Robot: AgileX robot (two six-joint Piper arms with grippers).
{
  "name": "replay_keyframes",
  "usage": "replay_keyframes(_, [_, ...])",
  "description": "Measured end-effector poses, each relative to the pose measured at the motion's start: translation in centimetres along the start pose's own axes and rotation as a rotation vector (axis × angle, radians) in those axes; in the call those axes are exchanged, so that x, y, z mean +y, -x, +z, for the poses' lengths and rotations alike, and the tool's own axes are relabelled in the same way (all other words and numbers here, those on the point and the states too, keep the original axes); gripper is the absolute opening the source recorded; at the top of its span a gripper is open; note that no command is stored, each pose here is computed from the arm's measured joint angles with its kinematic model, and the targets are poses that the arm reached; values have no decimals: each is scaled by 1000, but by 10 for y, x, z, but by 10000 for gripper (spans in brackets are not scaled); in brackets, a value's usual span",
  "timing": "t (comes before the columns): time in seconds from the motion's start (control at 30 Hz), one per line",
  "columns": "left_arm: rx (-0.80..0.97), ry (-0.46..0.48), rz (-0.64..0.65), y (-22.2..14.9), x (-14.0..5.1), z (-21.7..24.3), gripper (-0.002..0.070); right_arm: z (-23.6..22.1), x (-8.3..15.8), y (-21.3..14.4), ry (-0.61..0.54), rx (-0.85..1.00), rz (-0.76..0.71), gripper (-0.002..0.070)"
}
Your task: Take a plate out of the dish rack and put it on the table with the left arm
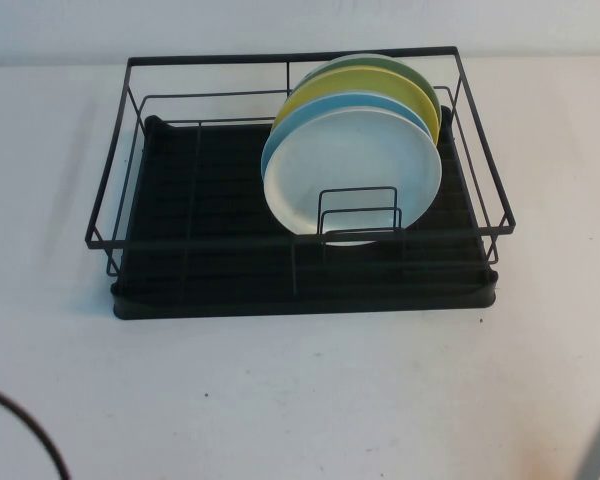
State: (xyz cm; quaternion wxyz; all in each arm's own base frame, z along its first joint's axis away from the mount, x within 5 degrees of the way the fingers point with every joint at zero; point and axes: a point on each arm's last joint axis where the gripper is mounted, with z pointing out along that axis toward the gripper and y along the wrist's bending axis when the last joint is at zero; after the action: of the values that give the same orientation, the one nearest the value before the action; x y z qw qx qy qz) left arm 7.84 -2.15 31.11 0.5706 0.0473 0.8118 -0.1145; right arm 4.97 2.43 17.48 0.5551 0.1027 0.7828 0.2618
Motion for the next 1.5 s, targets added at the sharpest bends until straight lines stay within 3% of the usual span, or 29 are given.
replay_keyframes(0.13, [204,-125,316,58,-12,12,-4,0,0,0,0,0,0,-18])
replay_keyframes(0.23, [273,-263,480,93,-19,32,-4,0,0,0,0,0,0,-18])
replay_keyframes(0.33, [277,-393,574,123,-27,57,-4,0,0,0,0,0,0,-18])
replay_keyframes(0.57, [279,-547,728,150,-55,128,-4,0,0,0,0,0,0,-18])
replay_keyframes(0.8, [295,-596,798,138,-90,199,25,0,0,0,0,0,0,-18])
replay_keyframes(0.87, [291,-613,837,131,-103,212,80,0,0,0,0,0,0,-18])
replay_keyframes(1.07, [239,-685,1051,104,-141,243,360,0,0,0,0,0,0,-18])
replay_keyframes(1.13, [198,-679,1073,99,-152,250,402,0,0,0,0,0,0,-18])
replay_keyframes(1.27, [107,-630,1087,95,-166,263,427,0,0,0,0,0,0,-18])
replay_keyframes(1.5, [39,-552,1069,92,-168,281,431,0,0,0,0,0,0,-18])
